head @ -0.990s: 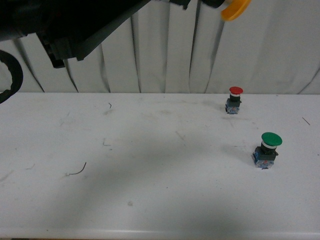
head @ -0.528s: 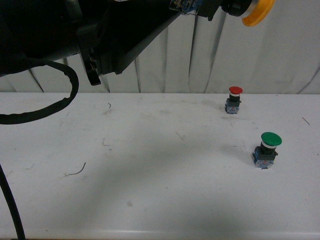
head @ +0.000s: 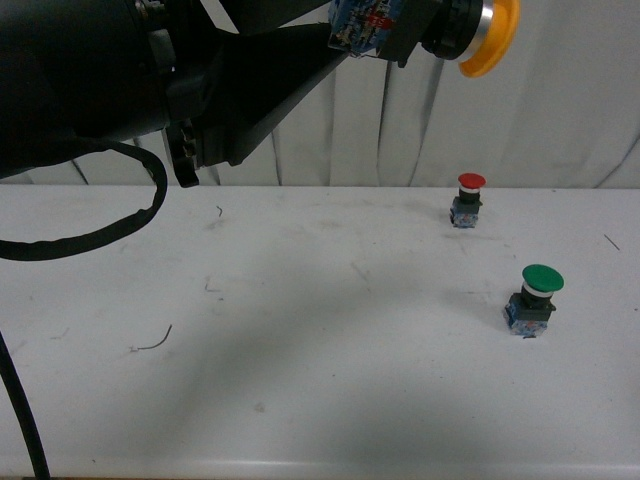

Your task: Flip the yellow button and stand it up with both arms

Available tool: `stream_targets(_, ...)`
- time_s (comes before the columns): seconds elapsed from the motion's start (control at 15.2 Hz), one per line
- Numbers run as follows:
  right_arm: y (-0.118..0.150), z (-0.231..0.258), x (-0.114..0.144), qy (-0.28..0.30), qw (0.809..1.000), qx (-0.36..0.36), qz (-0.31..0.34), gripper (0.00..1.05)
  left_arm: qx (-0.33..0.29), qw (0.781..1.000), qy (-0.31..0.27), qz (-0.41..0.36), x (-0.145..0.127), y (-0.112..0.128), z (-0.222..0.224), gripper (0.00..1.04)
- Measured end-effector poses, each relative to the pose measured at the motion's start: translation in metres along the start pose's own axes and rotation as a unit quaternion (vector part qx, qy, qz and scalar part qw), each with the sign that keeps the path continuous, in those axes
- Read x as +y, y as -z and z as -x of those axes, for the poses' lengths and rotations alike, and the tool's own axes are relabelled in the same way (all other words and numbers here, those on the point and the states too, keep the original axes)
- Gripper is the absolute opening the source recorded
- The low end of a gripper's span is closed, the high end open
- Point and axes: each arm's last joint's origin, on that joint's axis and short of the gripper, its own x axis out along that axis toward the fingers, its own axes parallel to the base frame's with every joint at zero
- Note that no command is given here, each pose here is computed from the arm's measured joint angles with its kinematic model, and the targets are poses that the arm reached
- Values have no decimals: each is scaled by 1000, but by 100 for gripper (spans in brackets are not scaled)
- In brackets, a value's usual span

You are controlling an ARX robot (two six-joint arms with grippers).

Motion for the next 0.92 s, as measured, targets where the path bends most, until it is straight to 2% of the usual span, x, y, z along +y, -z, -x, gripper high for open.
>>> stream_targets(0.13,-17,-45,-1,-41,998,-43,-36,98,-7,1000,-2,-2,3,-3,1,32)
stream_targets(0.26,-13,-90,6,-107,989,-42,-98,98,-11,1000,-10,0,8,-5,3,32)
stream_targets(0.46,-11,-143,24,-209,952,-34,-221,98,-21,1000,-18,6,14,-10,7,32)
stream_targets(0.66,3,-151,53,-280,894,42,-347,98,-23,1000,-19,6,15,-12,8,32)
stream_targets(0.86,46,-127,82,-293,801,192,-486,98,-20,1000,-13,4,14,-13,6,32)
stream_targets(0.92,56,-120,88,-290,779,226,-509,98,-20,1000,-13,4,13,-14,5,32)
